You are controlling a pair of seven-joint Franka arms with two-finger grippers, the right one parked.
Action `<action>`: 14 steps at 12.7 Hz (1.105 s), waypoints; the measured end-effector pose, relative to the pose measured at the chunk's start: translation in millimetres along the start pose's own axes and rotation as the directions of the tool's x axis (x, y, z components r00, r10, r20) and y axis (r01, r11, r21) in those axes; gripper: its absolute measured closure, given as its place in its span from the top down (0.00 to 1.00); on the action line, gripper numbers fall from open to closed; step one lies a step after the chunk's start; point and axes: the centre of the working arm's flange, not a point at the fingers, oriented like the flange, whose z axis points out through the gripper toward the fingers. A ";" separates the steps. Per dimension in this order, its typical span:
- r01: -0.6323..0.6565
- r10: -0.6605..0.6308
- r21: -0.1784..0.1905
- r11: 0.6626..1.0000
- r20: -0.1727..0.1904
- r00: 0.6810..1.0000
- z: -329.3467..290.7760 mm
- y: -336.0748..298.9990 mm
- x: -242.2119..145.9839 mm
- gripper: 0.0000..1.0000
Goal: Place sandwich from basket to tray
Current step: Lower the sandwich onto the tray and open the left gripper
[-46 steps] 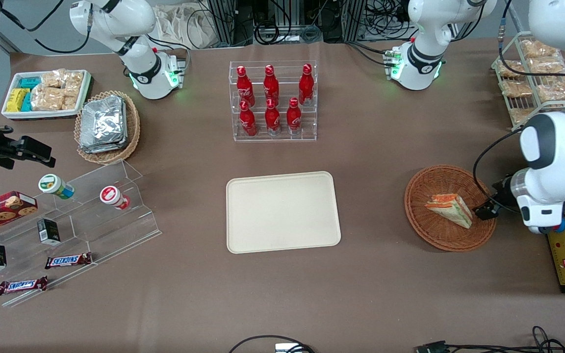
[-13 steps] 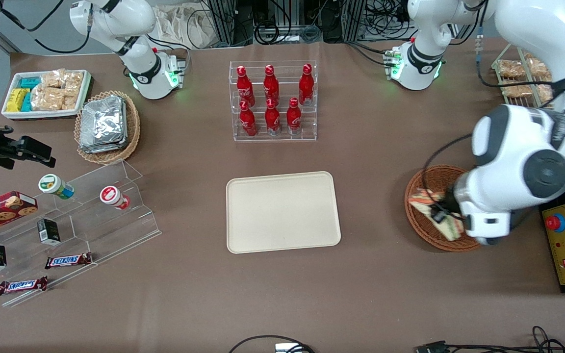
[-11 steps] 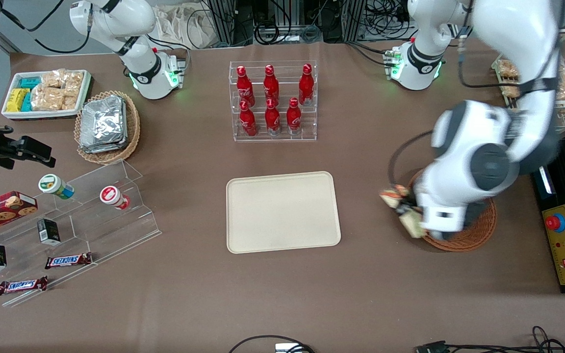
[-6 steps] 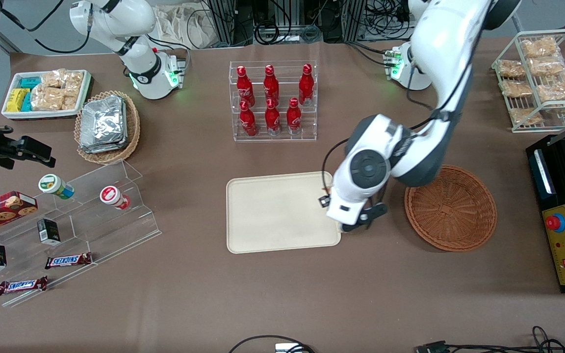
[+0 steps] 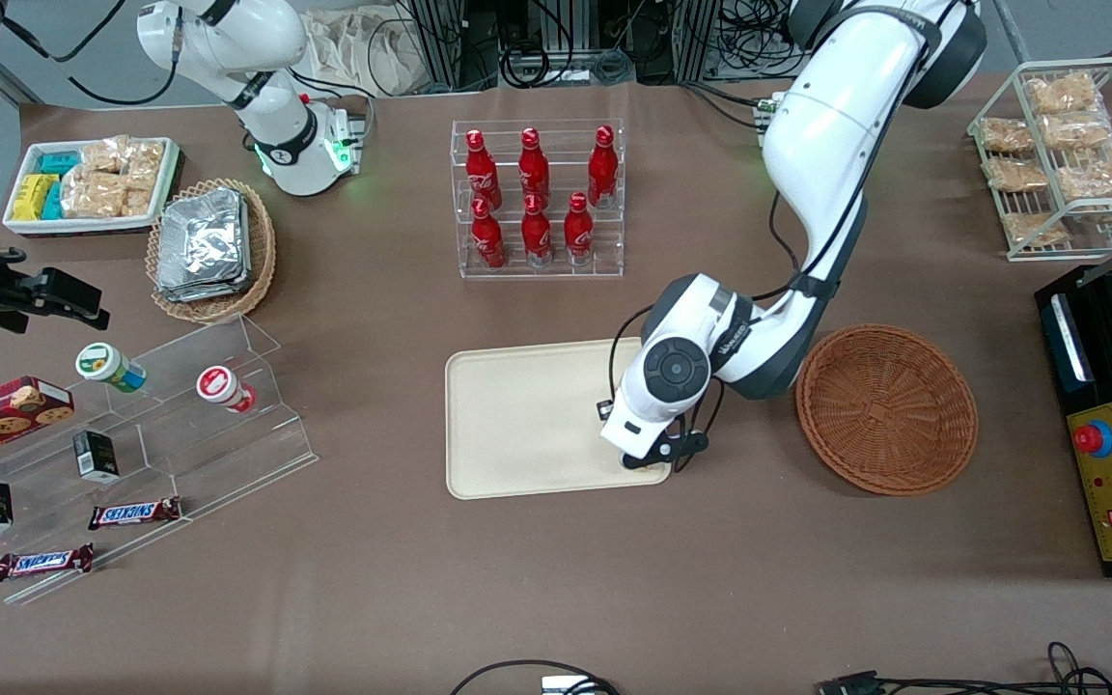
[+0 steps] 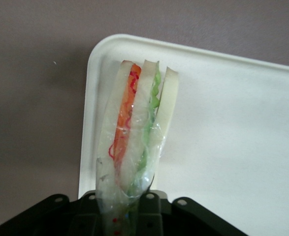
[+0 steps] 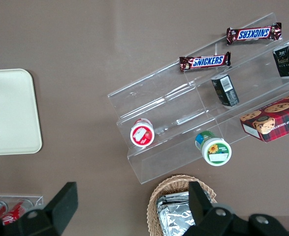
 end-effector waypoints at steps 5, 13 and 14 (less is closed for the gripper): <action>-0.004 0.004 -0.022 1.000 -0.022 1.000 -13.0 3.9 4.4 0.78; -0.085 0.093 0.091 0.992 -0.085 0.992 -101.7 -70.6 -64.8 1.00; -0.113 0.123 0.109 0.988 -0.085 0.989 -110.1 -91.8 -79.0 1.00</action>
